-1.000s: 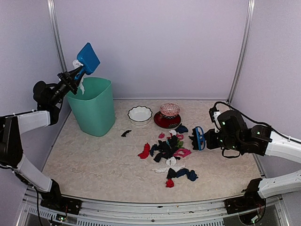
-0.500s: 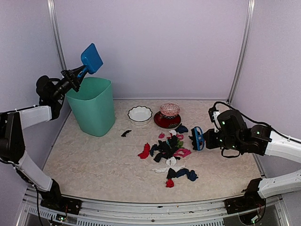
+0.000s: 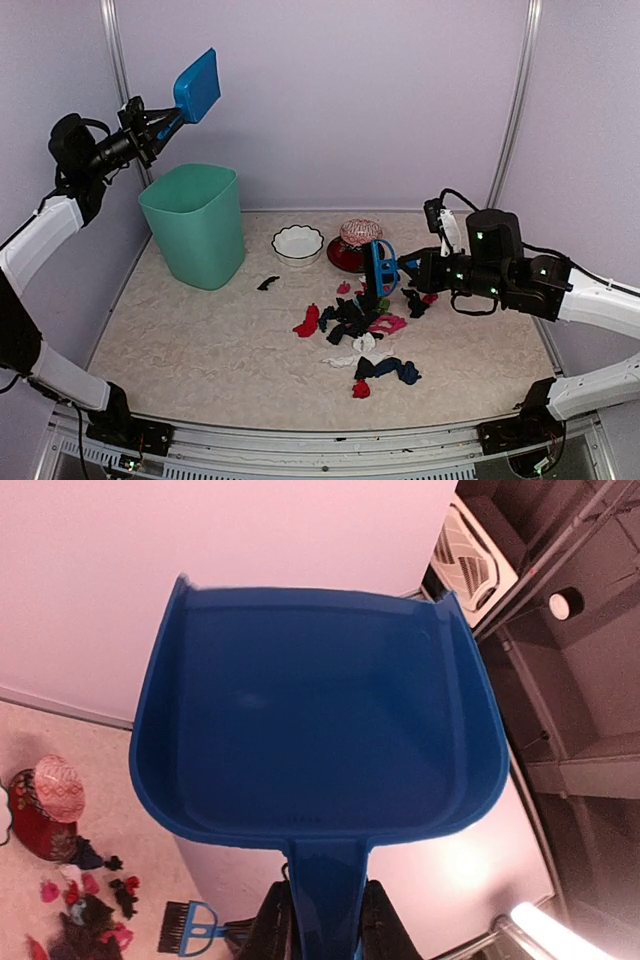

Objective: Sweep away the paper scraps from the table
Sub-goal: Sweep the paper scraps at the center of the board.

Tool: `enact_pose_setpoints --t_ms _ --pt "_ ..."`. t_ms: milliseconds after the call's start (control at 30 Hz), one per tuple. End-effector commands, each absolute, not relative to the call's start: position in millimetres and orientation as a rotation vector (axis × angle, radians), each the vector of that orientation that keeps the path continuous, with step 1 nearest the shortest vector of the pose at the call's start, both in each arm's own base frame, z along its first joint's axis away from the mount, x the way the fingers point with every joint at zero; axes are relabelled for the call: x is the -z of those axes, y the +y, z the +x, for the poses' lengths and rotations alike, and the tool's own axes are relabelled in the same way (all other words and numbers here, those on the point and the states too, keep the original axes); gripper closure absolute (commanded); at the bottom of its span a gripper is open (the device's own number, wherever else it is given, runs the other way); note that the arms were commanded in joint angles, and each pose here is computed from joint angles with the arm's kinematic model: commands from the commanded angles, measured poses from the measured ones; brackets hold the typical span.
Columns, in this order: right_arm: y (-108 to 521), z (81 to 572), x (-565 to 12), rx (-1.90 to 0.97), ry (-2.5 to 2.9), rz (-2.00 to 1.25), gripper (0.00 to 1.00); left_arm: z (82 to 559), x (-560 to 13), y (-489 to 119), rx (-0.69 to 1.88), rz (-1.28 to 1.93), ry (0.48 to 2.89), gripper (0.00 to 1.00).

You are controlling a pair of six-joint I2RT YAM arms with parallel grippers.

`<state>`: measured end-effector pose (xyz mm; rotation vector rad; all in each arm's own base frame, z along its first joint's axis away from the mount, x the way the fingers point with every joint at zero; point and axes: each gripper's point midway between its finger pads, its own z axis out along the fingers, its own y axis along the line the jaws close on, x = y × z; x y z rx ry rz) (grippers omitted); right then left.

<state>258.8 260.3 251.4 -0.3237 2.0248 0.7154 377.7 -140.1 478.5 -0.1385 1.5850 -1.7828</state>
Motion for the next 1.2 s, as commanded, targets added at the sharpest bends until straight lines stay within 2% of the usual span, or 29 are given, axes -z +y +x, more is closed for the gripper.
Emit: enact_pose_setpoints --t_ms 0,400,633,800,967,1167 --pt "307 259 -281 -0.965 1.942 -0.334 1.0 366 -466 -143 1.582 -0.018 1.695 1.0" --pt "410 276 -236 -1.147 2.106 -0.297 1.0 344 -436 -135 1.245 0.11 1.855 1.0" --pt "459 299 -204 -1.233 2.201 -0.158 1.0 332 -416 -130 1.026 0.109 1.933 1.0" --pt "491 323 -189 -1.297 2.221 -0.006 1.0 320 -405 -134 0.941 0.125 1.973 1.0" --pt "513 344 -151 -1.339 2.264 0.18 1.0 307 -397 -143 0.862 0.157 2.01 1.0" --pt "534 372 -122 -1.296 2.277 0.298 1.0 289 -388 -157 0.844 0.231 2.043 1.0"
